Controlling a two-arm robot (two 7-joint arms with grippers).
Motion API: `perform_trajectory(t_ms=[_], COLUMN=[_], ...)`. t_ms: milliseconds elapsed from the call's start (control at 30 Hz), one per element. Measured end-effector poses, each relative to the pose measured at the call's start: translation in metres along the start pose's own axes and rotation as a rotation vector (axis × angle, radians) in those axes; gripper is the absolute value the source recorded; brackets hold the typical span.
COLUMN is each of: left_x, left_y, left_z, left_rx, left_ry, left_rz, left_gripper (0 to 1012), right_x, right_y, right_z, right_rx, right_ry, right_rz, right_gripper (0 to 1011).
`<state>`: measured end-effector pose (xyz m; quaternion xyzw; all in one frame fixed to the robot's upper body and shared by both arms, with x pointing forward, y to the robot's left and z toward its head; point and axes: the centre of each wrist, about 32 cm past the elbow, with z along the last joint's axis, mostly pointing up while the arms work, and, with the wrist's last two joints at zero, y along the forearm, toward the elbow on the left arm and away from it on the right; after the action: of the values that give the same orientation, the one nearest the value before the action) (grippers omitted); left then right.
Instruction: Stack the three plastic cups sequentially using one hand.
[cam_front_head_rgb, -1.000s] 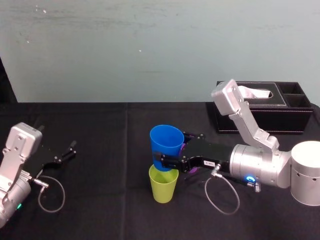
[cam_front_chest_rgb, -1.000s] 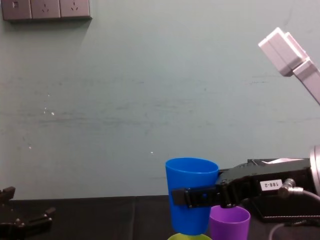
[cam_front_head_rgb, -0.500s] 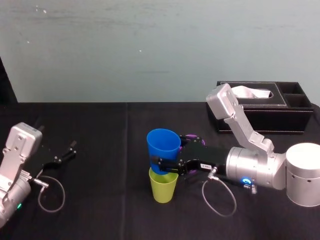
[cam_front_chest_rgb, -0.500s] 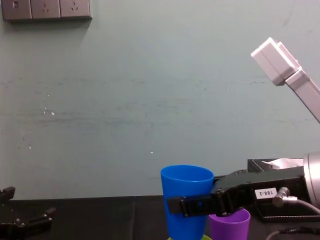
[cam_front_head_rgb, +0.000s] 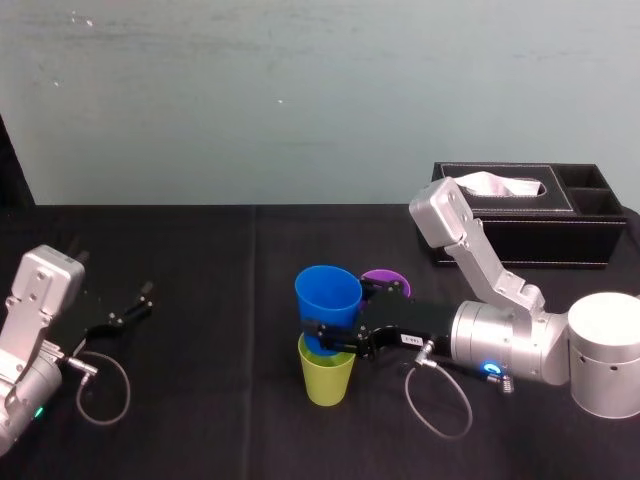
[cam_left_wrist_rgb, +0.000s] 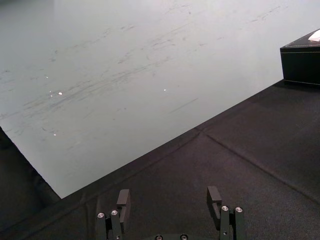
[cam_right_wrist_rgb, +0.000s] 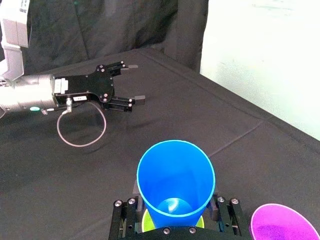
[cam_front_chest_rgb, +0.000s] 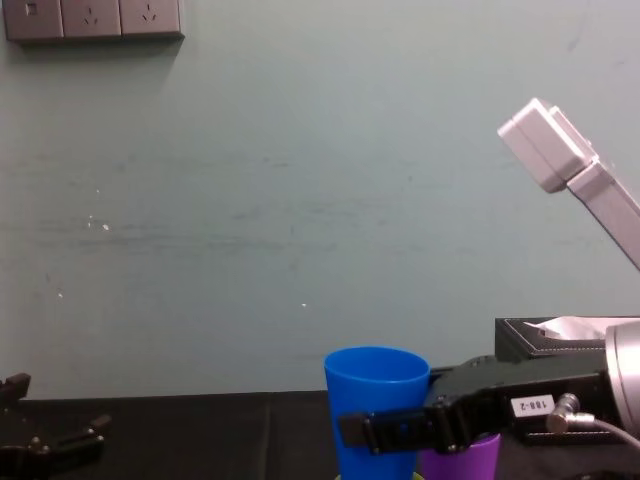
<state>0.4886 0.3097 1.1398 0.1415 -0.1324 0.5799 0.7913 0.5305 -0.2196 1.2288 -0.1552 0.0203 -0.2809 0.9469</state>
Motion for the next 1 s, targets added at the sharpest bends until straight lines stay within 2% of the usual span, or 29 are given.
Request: perform_trajectory(t_ms=[1000], left_x=[0.0000], left_y=[0.000], left_z=[0.000], left_rx=[0.000], left_ry=[0.000], left_rz=[0.000], left_gripper=[1000], right_x=[-0.0044], right_y=[0.009], right_z=[-0.019], right_rx=[-0.050], right_ry=[-0.011], right_rz=[-0.021], right_gripper=[724])
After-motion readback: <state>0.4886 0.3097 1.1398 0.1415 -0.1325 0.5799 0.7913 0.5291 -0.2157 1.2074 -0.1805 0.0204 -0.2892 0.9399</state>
